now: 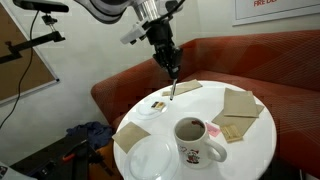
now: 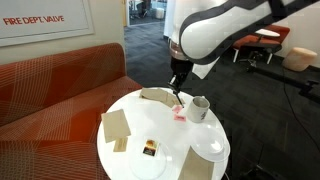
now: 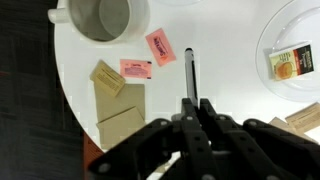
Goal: Take the marker from the white cup and put it on the table
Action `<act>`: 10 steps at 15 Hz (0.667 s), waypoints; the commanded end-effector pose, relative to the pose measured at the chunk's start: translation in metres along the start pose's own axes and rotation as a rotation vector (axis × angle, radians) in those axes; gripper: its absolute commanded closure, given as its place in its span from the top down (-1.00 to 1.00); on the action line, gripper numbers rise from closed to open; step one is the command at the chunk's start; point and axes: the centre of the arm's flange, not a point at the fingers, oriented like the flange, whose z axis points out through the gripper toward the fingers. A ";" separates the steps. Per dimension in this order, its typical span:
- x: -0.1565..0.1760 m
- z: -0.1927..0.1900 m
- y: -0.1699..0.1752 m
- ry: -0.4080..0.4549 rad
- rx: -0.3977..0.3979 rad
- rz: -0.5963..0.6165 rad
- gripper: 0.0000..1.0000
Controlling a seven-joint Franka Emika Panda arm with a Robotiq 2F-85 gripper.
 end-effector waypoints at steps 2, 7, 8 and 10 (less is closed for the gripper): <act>0.022 0.032 -0.011 -0.053 -0.003 -0.055 -0.94; 0.033 0.075 -0.020 -0.133 0.003 -0.079 -0.94; 0.034 0.083 -0.021 -0.146 0.005 -0.087 -0.94; 0.035 0.098 -0.023 -0.174 0.004 -0.096 -0.94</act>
